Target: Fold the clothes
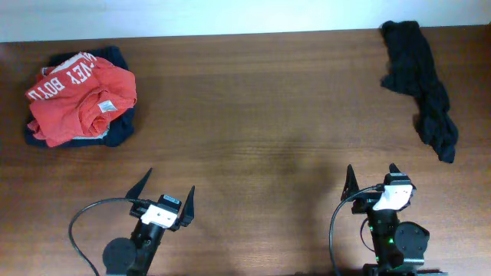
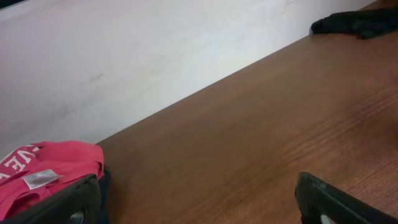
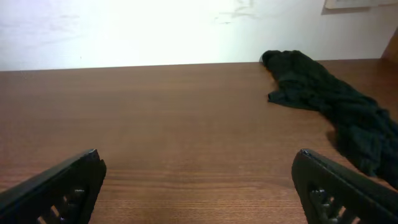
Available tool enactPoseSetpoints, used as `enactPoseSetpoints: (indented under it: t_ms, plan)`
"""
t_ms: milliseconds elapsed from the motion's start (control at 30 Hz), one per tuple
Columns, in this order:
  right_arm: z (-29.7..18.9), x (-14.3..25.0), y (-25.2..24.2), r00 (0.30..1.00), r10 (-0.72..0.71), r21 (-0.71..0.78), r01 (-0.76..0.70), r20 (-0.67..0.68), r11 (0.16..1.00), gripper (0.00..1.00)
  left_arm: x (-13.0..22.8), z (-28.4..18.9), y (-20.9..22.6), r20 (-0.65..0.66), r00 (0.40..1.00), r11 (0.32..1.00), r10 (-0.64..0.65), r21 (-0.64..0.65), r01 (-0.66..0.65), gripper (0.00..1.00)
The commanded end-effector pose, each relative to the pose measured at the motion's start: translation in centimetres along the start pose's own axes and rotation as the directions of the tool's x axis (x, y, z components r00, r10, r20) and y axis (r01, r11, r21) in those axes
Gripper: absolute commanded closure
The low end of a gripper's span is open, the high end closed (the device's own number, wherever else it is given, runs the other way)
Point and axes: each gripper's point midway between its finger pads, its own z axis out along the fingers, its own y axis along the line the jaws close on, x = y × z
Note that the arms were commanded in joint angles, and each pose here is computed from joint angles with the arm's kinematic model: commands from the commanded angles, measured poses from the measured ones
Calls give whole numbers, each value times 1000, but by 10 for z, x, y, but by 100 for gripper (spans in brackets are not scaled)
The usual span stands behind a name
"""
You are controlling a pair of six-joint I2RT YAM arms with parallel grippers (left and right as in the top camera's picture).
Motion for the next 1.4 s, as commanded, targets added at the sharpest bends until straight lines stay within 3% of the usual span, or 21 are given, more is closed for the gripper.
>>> enactPoseSetpoints:
  t_ms: [0,333,400,467,533,600,733,867,1000,1100,1200,1367]
  plan:
    - [0,2,1,1000,8,-1,-8,-3,1000,2,2,0,1,-3,1000,1000,-9,-11,9,1]
    - [0,1,7,1000,12,-39,-12,2,999,2,7,-1,12,-29,999,997,16,-74,-18,1]
    - [-3,-5,29,996,86,-164,-83,12,983,2,-10,-1,3,48,999,1000,20,-13,-20,1]
    - [-5,-7,42,982,190,-244,-188,-16,951,2,-28,-5,-29,143,990,984,-12,178,-13,1]
    - [-8,-6,52,959,278,-293,-282,-59,914,2,-44,-18,-62,233,972,927,-24,368,-66,1]
    - [-12,-7,63,941,324,-349,-336,-96,875,2,-58,-29,-76,310,951,887,-22,445,-124,1]
    - [-19,-13,77,933,340,-432,-355,-116,829,2,-86,-38,-73,449,893,887,32,399,-232,1]
    - [-20,-18,80,851,492,-424,-521,-186,741,2,-106,-49,-73,547,834,877,68,365,-311,1]
    - [-28,-23,93,857,470,-500,-507,-209,703,2,-91,-40,-73,465,885,883,24,404,-237,1]
    - [-33,-39,96,876,453,-538,-465,-165,703,2,-89,-28,-58,359,926,912,-119,409,-42,1]
    - [-37,-63,93,914,400,-548,-372,-74,749,2,-95,-20,-49,299,939,910,-172,413,35,1]
    - [-33,-94,74,953,301,-418,-280,-17,864,1,-125,8,-30,209,956,893,-206,440,97,1]
